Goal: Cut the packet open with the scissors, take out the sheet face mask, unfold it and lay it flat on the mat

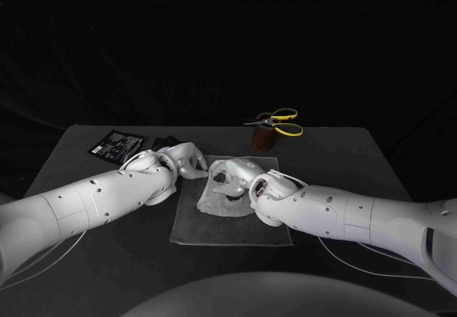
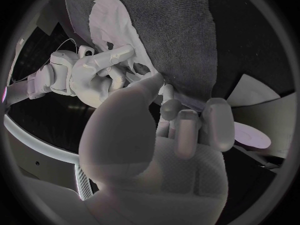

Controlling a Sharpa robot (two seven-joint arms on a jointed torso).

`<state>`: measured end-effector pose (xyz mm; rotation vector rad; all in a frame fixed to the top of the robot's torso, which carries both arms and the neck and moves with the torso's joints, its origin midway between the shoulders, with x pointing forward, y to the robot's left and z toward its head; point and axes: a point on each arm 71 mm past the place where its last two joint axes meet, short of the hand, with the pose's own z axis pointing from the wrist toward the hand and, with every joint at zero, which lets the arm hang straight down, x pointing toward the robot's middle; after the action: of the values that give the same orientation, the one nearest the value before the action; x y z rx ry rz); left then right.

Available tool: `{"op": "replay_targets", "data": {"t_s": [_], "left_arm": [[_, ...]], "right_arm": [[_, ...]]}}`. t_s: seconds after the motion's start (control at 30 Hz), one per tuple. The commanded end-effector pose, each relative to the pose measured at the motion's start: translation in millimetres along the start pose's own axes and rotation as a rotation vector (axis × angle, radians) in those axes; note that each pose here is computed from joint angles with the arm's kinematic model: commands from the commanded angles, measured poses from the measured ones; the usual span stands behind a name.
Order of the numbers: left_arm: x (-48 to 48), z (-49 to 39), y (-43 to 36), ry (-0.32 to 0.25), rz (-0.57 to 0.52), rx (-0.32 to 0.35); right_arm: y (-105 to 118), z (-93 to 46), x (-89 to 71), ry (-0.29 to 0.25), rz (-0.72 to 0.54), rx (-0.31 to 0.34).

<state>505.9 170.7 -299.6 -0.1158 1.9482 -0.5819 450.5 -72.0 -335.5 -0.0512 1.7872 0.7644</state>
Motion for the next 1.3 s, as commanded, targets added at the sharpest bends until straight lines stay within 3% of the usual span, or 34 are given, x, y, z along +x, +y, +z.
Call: {"op": "replay_targets", "data": {"t_s": [0.03, 0.5, 1.3], "left_arm": [[1.3, 0.9, -3.9, 0.002, 0.015, 0.015], [5.8, 3.1, -9.5, 0.020, 0.021, 0.030], [8.5, 6.5, -11.7, 0.025, 0.063, 0.031]], "right_arm": [[-10.6, -4.9, 12.7, 0.082, -0.016, 0.060], [-11.0, -5.1, 12.6, 0.084, -0.018, 0.061], [-11.5, -4.4, 12.4, 0.085, -0.021, 0.064]]}}
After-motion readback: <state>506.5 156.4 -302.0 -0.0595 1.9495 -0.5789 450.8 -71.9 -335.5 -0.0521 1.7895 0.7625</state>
